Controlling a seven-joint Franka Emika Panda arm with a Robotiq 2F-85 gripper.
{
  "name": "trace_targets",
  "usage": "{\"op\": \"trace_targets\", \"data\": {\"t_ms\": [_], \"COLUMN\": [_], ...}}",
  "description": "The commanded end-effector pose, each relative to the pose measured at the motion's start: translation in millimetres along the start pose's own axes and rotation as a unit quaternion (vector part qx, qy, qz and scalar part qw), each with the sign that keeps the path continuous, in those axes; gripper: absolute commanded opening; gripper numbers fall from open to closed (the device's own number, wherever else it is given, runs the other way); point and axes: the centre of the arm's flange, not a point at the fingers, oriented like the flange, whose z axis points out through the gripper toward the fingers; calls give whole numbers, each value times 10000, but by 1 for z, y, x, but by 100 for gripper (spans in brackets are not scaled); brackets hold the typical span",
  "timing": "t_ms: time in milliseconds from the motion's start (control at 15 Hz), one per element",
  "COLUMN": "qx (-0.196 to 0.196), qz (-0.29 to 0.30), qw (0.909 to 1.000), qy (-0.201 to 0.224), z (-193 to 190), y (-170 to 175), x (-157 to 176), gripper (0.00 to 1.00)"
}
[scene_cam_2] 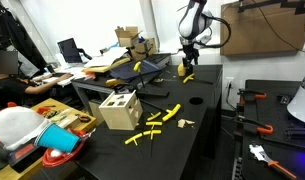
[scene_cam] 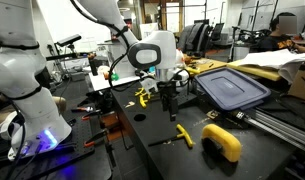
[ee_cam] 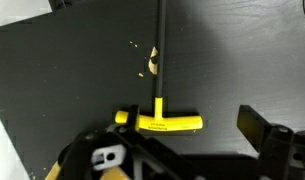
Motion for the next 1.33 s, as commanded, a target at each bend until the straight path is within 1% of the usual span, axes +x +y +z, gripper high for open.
{"op": "trace_targets", "data": {"t_ms": [0,133,400,667,800,1067,1133,1200,1267], "qx": [339,413,519,618,617,601,636,655,696], "qz": [-363,-569,-845,-1069,-1071,-890,-836,-790,-742], "qw": [9988,9975,9948,9920,9920,9939,9942,9944,9946], "qy": [-37,-77,-212,-259,-265,-245,-235,-235,-220], "z": [27,40,69,95,103,107,109,110,111], "y": [19,23,26,29,34,49,51,54,56], "x": [26,31,34,40,45,52,52,52,51], "gripper": [100,100,100,100,100,100,75,72,66]}}
